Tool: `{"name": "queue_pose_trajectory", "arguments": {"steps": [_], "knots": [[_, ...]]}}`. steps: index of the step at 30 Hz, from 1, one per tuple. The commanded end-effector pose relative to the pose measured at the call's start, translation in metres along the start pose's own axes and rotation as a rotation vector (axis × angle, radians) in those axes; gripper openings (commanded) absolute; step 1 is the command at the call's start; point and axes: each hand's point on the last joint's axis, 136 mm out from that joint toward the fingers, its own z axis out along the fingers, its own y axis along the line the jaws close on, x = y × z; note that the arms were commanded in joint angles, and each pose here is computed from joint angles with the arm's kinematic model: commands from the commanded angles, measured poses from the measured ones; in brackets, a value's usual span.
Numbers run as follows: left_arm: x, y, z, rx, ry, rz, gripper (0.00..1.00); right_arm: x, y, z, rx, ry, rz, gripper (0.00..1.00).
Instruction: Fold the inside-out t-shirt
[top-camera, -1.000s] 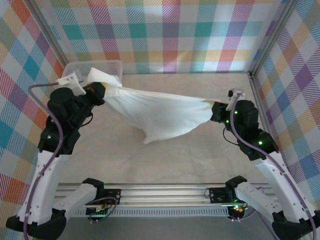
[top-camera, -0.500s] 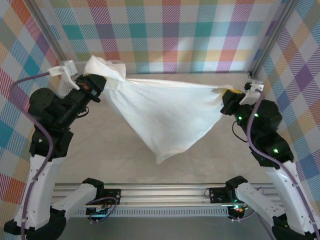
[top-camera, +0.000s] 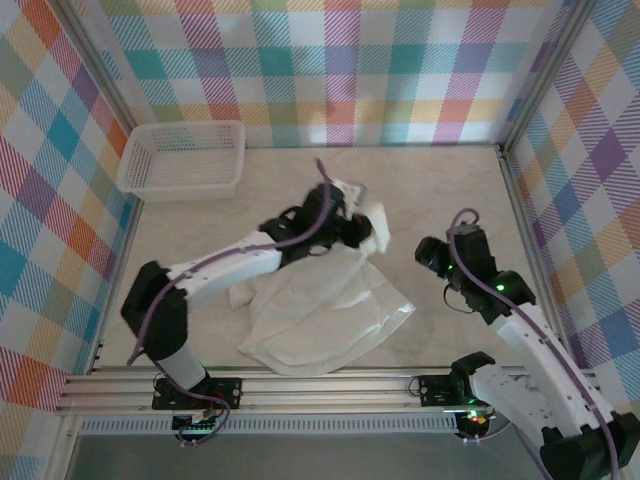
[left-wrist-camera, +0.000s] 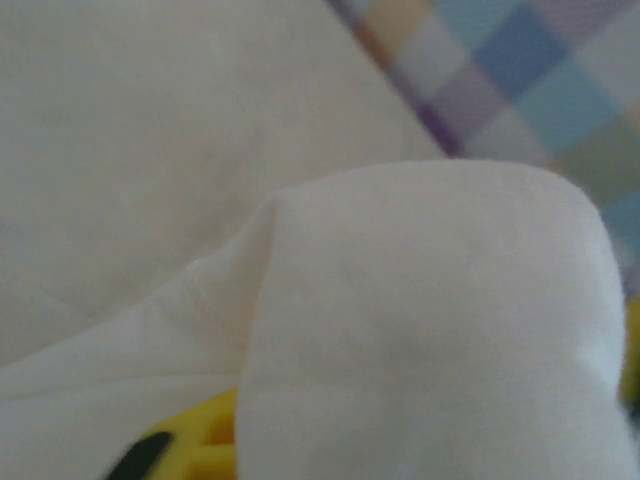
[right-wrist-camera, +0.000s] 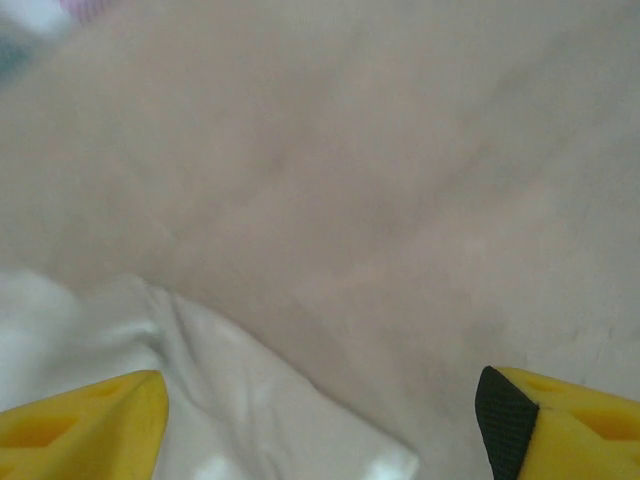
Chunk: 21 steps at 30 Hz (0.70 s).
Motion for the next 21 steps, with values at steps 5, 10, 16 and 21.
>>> {"name": "queue_pose_trajectory", "arguments": {"steps": [5,10,16,21], "knots": [[-0.075,0.016,-0.072,-0.18,-0.288,0.106,0.6,-0.019,0.041,0.01,-0.177,0.064,-0.112,0.86],[-0.055,0.147,-0.125,-0.45,-0.206,-0.244,0.63,0.017,0.07,0.063,-0.285,0.364,-0.075,0.87],[0.032,0.241,-0.14,-0.654,0.055,-0.494,0.65,0.07,0.014,0.118,-0.029,0.529,-0.008,0.89],[0.081,0.271,-0.12,-0.669,0.148,-0.593,0.8,0.111,-0.006,0.118,-0.003,0.635,0.026,0.88]]}}
